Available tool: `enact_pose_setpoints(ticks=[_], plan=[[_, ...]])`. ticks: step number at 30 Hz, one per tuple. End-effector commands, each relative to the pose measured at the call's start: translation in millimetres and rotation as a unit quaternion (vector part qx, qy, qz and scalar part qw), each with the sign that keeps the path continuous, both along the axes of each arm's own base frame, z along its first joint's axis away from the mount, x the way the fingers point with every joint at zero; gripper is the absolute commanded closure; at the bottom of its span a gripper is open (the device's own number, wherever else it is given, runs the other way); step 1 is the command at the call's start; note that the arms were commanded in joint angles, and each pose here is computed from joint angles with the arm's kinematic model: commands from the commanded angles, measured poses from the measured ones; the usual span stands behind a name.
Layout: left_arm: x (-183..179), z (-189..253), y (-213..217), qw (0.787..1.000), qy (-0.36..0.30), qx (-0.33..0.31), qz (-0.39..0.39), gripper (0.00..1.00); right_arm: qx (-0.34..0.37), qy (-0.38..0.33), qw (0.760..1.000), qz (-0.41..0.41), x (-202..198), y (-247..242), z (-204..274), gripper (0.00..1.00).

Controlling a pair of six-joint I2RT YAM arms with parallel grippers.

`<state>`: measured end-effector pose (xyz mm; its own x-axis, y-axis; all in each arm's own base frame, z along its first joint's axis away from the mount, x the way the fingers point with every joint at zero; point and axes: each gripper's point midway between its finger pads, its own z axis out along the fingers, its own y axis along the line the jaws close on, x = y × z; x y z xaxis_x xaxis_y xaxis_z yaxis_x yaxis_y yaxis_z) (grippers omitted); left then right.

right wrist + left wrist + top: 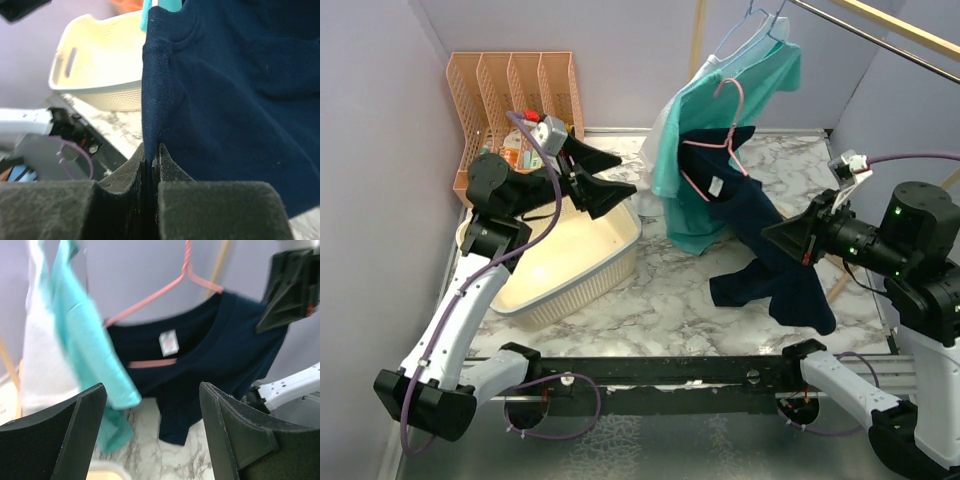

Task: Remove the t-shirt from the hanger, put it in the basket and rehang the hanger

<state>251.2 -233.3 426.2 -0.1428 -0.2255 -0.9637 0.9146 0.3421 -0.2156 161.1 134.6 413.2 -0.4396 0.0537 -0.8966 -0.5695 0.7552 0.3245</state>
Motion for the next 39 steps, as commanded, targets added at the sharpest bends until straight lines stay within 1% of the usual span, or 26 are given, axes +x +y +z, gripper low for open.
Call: enact_pose_setpoints(ticks=[1, 5, 8, 10, 13, 15, 19, 25, 30, 34, 38, 39], plan=[[-38, 55, -8, 0.993, -0.076, -0.012, -0.093, 0.22, 0.061, -0.102, 0.975, 0.19, -38, 42, 40, 0.99], [-57, 84, -12, 0.981, -0.107, -0.002, -0.161, 0.21, 0.072, -0.165, 0.952, 0.247, -54, 50, 62, 0.99], [-57, 97, -16, 0.977, -0.111, 0.006, -0.182, 0.21, 0.075, -0.209, 0.936, 0.273, -67, 51, 79, 0.99], [-59, 109, -16, 0.974, -0.121, 0.011, -0.192, 0.21, 0.075, -0.226, 0.931, 0.275, -69, 50, 88, 0.99], [-62, 120, -17, 0.97, -0.133, 0.015, -0.204, 0.2, 0.075, -0.229, 0.931, 0.273, -67, 51, 94, 0.99], [-62, 122, -18, 0.969, -0.13, 0.015, -0.211, 0.2, 0.075, -0.224, 0.932, 0.274, -64, 52, 92, 0.99], [-67, 114, -20, 0.964, -0.123, 0.02, -0.236, 0.23, 0.076, -0.22, 0.933, 0.274, -59, 54, 87, 0.99], [-71, 114, -28, 0.957, -0.12, 0.017, -0.265, 0.23, 0.079, -0.181, 0.938, 0.284, -42, 61, 70, 0.99], [-66, 119, -40, 0.953, -0.108, 0.013, -0.282, 0.24, 0.074, -0.171, 0.942, 0.281, -30, 64, 59, 0.99], [-59, 127, -49, 0.951, -0.099, 0.009, -0.293, 0.27, 0.064, -0.16, 0.949, 0.262, -18, 63, 50, 0.99], [-52, 128, -59, 0.948, -0.084, 0.008, -0.307, 0.38, 0.054, -0.15, 0.958, 0.239, -5, 61, 40, 0.99], [-50, 128, -62, 0.948, -0.079, 0.008, -0.309, 0.42, 0.052, -0.147, 0.959, 0.236, -3, 61, 38, 0.99]])
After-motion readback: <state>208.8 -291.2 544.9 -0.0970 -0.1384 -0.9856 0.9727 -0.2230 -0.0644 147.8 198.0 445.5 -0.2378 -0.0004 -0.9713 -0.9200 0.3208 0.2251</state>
